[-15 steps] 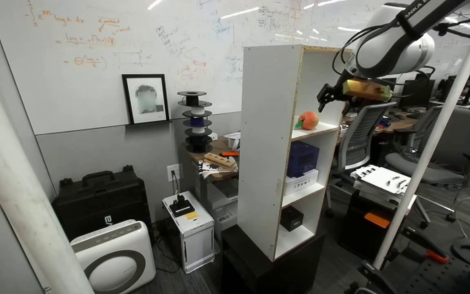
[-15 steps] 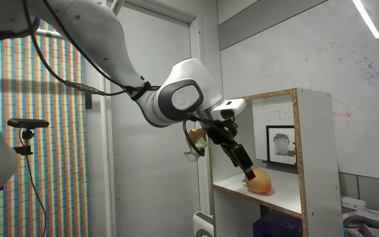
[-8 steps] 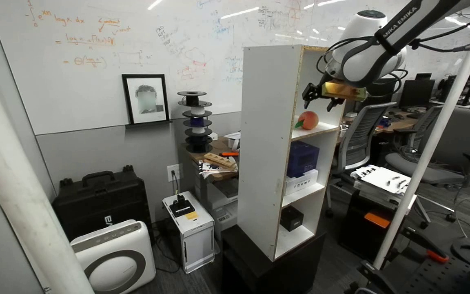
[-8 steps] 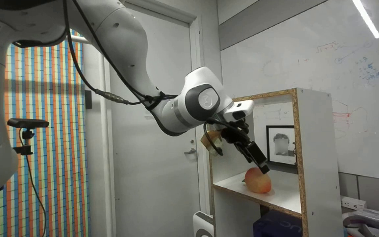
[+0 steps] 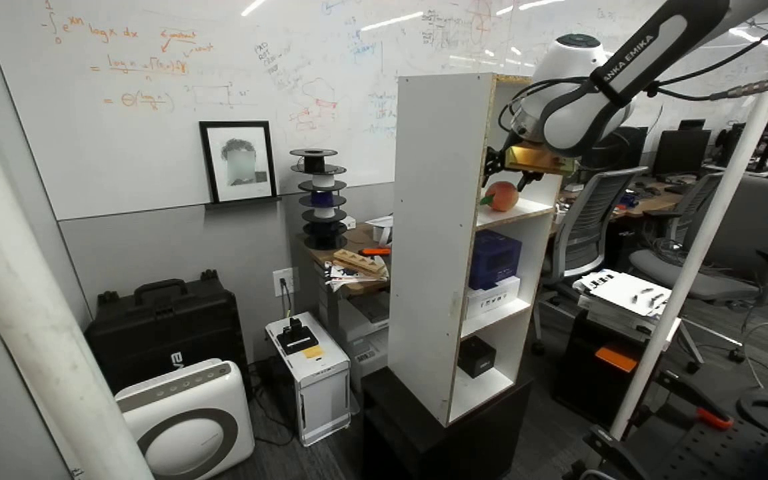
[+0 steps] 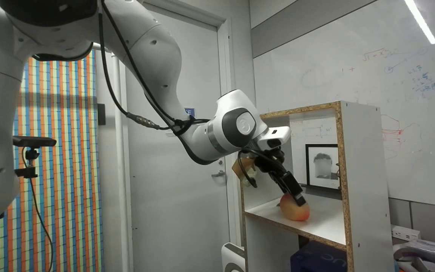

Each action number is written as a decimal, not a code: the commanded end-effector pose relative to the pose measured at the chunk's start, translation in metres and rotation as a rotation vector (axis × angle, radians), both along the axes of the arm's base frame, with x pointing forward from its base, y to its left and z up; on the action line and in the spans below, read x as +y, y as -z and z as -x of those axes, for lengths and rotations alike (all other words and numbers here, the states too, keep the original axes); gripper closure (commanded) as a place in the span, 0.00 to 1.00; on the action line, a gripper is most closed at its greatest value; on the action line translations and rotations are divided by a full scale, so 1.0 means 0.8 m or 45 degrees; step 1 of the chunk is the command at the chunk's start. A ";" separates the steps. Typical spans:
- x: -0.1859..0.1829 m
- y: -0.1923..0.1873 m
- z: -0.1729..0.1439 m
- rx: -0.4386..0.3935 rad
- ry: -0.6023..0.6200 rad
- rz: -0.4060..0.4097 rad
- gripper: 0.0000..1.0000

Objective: Put the peach plushie on the top of the shelf

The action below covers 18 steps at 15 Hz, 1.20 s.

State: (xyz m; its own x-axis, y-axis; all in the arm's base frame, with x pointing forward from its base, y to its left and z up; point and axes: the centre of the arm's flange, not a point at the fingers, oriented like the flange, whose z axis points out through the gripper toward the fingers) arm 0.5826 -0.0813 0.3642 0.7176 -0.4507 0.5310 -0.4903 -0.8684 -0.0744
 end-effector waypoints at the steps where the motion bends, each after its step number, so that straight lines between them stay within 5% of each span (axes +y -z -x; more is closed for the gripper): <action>1: 0.013 0.005 -0.004 -0.004 -0.001 -0.016 0.00; 5: 0.008 0.009 0.006 0.013 0.008 -0.016 0.00; 6: 0.006 0.008 0.007 0.015 0.014 -0.016 0.25; 10: 0.000 -0.010 0.015 -0.005 0.022 -0.017 0.47; 15: -0.014 -0.058 0.071 0.015 0.047 -0.067 0.48; 18: -0.015 -0.082 0.124 0.140 0.033 -0.166 0.48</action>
State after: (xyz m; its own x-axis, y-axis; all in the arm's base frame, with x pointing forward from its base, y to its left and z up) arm 0.5362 -0.0913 0.3897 0.7148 -0.5269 0.4598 -0.5364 -0.8350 -0.1229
